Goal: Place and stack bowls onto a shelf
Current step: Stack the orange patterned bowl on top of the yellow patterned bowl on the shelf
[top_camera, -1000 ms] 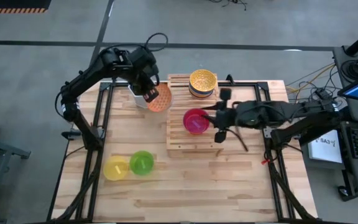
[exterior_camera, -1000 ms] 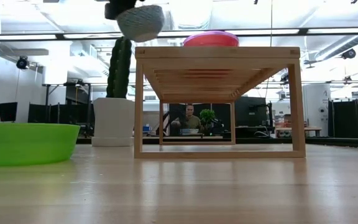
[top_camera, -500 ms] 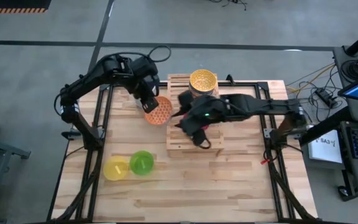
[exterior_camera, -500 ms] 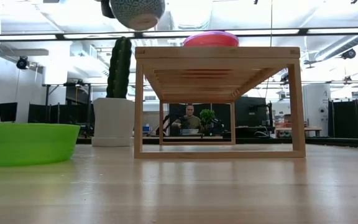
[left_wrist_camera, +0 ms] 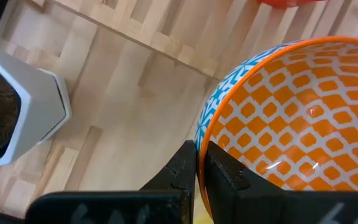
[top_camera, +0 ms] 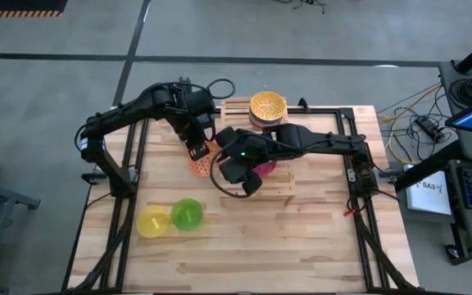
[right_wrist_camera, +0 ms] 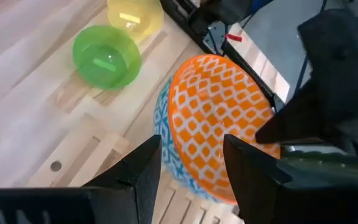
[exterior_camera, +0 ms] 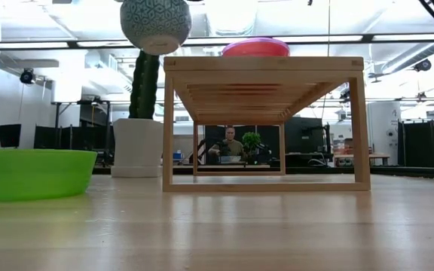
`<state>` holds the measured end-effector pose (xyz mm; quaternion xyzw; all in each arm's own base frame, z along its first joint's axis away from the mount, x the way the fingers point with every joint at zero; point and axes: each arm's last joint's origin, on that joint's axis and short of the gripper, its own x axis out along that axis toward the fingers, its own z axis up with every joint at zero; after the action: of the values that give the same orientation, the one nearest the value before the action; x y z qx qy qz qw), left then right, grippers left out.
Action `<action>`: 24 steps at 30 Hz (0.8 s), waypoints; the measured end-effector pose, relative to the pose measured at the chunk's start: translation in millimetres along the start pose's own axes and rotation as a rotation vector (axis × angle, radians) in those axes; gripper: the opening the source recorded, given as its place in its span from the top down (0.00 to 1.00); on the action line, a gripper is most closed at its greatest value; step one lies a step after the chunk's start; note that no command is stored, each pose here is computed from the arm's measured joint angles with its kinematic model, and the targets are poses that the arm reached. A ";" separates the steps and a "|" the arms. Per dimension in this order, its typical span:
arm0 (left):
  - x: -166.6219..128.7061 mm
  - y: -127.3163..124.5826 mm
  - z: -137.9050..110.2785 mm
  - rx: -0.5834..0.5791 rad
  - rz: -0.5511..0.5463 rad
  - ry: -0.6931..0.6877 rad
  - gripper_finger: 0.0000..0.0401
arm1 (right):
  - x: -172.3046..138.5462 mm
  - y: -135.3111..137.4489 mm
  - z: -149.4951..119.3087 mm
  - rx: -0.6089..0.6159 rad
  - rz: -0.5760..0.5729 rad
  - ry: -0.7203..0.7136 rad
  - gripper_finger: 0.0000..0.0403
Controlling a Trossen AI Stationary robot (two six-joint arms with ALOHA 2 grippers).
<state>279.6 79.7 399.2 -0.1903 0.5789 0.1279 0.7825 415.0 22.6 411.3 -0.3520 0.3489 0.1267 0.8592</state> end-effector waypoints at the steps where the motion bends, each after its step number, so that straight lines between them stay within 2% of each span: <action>1: -0.1 -0.2 0.2 0.007 -0.005 -0.003 0.99 | 0.5 -1.3 -1.1 0.007 -0.001 0.002 0.59; 9: -9.4 -3.3 0.5 0.042 -0.042 -0.034 0.99 | 14.3 -7.6 -10.2 0.044 0.076 -0.026 0.61; 15: -17.2 -7.7 0.5 0.063 -0.057 -0.064 0.99 | 21.8 -8.1 -12.4 0.031 0.108 -0.039 0.66; 18: -17.4 -8.1 0.5 0.068 -0.054 -0.066 0.99 | 25.4 -7.3 -12.8 0.012 0.115 -0.035 0.73; 24: -17.2 -8.9 2.6 0.091 -0.060 -0.087 0.99 | 26.6 -6.2 -12.2 -0.001 0.138 -0.054 0.94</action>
<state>280.5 73.3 417.7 -0.1658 0.5436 0.0860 0.8183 431.0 8.9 390.0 -0.3239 0.3488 0.1951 0.8575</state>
